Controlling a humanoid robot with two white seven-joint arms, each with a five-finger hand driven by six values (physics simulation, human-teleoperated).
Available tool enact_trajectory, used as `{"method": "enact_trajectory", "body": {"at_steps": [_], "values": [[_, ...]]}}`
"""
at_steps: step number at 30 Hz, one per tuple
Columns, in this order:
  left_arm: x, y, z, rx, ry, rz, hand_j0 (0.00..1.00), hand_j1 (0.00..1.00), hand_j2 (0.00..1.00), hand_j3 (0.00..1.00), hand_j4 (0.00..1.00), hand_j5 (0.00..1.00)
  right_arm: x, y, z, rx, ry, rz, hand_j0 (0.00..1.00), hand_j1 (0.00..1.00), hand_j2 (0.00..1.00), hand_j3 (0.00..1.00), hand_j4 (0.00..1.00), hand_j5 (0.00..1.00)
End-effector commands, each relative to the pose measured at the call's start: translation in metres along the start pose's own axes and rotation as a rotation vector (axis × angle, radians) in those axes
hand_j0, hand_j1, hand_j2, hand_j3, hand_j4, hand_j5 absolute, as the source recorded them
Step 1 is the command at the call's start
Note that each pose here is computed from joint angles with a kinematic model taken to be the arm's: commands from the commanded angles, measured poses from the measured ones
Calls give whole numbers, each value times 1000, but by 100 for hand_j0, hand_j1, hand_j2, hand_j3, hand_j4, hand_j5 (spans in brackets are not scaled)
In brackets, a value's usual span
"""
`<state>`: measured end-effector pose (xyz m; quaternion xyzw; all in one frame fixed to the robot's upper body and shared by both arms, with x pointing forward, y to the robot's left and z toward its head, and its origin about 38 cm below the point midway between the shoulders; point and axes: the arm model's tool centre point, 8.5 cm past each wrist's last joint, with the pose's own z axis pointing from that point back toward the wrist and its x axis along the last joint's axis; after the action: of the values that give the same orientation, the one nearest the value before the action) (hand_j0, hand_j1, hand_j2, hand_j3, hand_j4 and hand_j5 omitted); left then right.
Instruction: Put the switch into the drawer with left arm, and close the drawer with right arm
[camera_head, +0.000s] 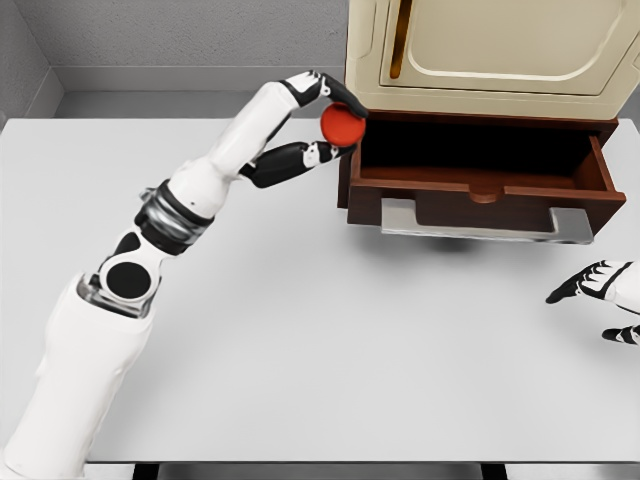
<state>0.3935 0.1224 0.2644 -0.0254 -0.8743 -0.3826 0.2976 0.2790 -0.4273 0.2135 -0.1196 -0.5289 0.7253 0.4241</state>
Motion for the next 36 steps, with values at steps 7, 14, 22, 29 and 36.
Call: {"method": "enact_trajectory", "body": {"at_steps": [7, 14, 22, 29, 36], "values": [[10, -24, -17, -53, -26, -47, 49, 49, 49, 49, 49, 49, 0, 0, 0, -4, -1, -7, 79, 79, 79, 79, 79, 79], [15, -29, -32, -81, -48, -103, 49, 49, 49, 49, 49, 49, 0, 0, 0, -5, 0, -6, 79, 79, 79, 79, 79, 79], [19, -35, -45, -98, -59, -164, 49, 49, 49, 49, 49, 49, 0, 0, 0, -3, 0, -6, 79, 79, 79, 79, 79, 79], [17, -41, -56, -117, -61, -186, 49, 49, 49, 49, 49, 49, 0, 0, 0, -5, 0, -6, 79, 79, 79, 79, 79, 79], [13, -43, -65, -131, -56, -215, 49, 49, 49, 49, 49, 49, 0, 0, 0, -5, 0, -6, 79, 79, 79, 79, 79, 79]]}}
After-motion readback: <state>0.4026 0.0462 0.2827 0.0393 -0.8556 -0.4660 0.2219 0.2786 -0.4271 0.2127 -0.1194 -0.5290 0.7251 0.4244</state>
